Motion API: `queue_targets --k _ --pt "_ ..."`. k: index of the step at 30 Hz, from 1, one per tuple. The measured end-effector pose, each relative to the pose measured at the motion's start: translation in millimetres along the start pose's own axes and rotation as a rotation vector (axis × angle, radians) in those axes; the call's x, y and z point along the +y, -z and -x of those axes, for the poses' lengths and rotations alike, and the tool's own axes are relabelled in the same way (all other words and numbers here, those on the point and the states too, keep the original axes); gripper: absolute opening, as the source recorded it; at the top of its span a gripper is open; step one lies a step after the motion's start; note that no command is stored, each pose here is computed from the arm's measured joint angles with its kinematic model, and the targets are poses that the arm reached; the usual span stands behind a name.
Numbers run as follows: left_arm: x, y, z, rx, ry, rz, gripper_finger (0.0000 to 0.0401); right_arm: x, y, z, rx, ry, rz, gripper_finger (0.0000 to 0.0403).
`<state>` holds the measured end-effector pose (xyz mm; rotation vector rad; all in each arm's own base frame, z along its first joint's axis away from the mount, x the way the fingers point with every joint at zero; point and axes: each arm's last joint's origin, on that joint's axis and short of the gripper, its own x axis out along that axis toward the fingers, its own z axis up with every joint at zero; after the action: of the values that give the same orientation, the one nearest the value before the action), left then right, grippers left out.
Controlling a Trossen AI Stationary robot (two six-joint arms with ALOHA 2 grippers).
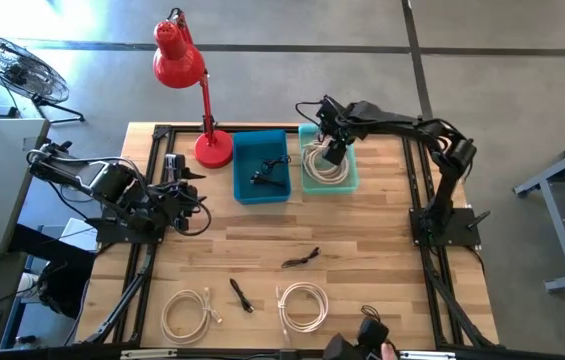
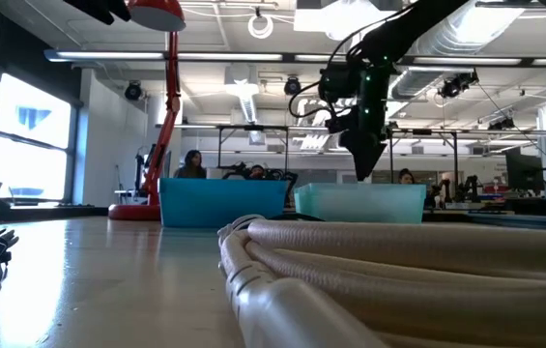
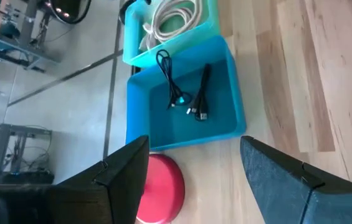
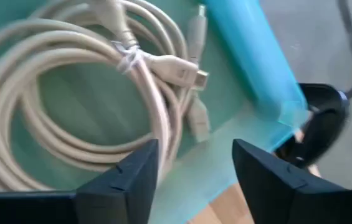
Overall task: Pick & Place USB Port
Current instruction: Put the black usb cable into the blue bin
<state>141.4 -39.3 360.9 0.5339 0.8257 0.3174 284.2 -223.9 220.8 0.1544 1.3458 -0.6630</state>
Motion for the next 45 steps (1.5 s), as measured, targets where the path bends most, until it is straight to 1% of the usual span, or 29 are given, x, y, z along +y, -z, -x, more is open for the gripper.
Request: queue_targets --k 3,6,9,12,15,19,22,26,29,34,39,43,45 --pt "0.0 0.1 0.0 0.001 0.001 -0.001 0.0248 -1.6 1.4 7.4 0.007 0.011 0.011 0.0217" --pt "-0.7 0.8 -0.4 0.011 0.013 -0.01 0.0248 -6.9 -0.2 22.0 -0.017 0.069 -0.042 0.0217" --pt "-2.9 1.3 -2.1 0.033 0.033 -0.029 0.0248 -11.6 0.7 48.0 -0.05 0.093 -0.063 0.0213" --pt "-6.1 -1.0 -5.1 0.047 0.047 -0.04 0.0248 -10.9 3.7 82.6 -0.11 0.074 -0.057 0.0213" --pt "-9.9 -3.6 -8.6 0.061 0.062 -0.052 0.0248 -3.3 13.0 119.5 -0.182 -0.025 0.016 0.0212" --pt "-14.8 -7.3 -13.9 0.082 0.062 -0.071 0.0248 14.1 37.3 163.0 -0.275 -0.243 0.117 0.0212" --pt "-17.9 -9.5 -17.3 0.095 0.059 -0.082 0.0248 29.3 61.0 186.3 -0.286 -0.354 0.102 0.0212" --pt "-21.6 -12.0 -21.3 0.11 0.058 -0.096 0.0248 50.1 99.6 206.2 -0.221 -0.431 0.032 0.0212" --pt "-23.3 -13.4 -23.5 0.118 0.046 -0.105 0.0248 65.3 128.6 215.5 -0.137 -0.484 0.003 0.021" --pt "-24.4 -15.4 -25.1 0.115 0.03 -0.103 0.0248 93.8 169.1 217.7 0.007 -0.599 -0.074 0.0209" --pt "-26.4 -17.0 -27.4 0.121 0.028 -0.108 0.0248 134.4 194.6 202.3 0.125 -0.648 -0.173 0.0207" --pt "-30.2 -19.2 -31.2 0.133 0.032 -0.117 0.0248 175.2 212.4 186.8 0.175 -0.721 -0.17 0.0208" --pt "-32.6 -20.6 -33.8 0.141 0.032 -0.125 0.0248 193.3 223.1 177.9 0.21 -0.728 -0.174 0.0208"
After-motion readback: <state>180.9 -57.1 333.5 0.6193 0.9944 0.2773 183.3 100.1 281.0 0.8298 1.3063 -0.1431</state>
